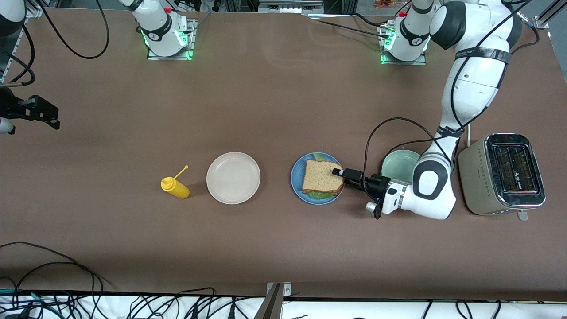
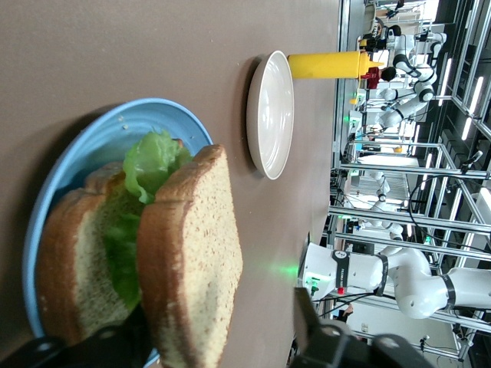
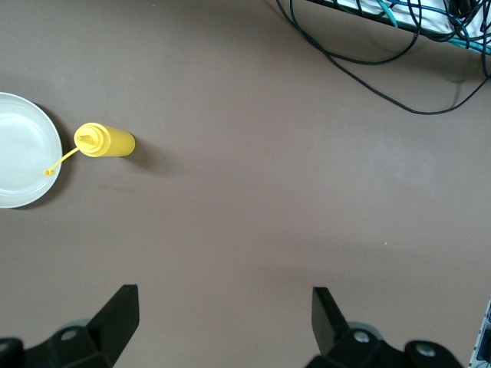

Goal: Make sandwich in blue plate with both arms
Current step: 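Lower the bread slice onto the lettuce and open the left gripper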

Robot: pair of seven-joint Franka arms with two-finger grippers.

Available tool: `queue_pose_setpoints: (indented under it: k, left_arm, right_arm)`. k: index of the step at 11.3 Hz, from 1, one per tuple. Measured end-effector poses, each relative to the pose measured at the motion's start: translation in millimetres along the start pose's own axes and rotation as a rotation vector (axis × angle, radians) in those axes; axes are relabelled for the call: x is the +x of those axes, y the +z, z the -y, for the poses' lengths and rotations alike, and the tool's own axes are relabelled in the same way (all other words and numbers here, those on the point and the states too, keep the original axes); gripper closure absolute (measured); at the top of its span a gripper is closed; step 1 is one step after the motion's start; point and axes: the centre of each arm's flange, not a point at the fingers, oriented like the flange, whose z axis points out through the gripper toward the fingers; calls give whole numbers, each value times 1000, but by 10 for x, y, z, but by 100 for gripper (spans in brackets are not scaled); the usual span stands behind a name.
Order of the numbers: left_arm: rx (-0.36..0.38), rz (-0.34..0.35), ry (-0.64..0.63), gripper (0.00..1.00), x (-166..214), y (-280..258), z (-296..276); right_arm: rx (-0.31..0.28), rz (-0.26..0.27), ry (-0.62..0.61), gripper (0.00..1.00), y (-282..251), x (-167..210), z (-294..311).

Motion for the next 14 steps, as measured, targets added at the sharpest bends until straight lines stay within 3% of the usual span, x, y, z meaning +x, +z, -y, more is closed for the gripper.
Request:
queue_pose_setpoints:
  k: [2, 3, 10, 14]
  left_arm:
    - [40, 24, 15, 2, -7, -28, 10]
    - [63, 34, 25, 0, 0, -55, -5]
    - [297, 109, 84, 0, 10, -445, -432]
    - [557, 125, 27, 0, -23, -828, -1126]
  right_arm:
    - [0, 0, 0, 0, 0, 0, 0]
    - [0, 0, 0, 0, 0, 0, 0]
    - [0, -1, 0, 0, -1, 1, 0]
    - [0, -1, 0, 0, -2, 2, 0]
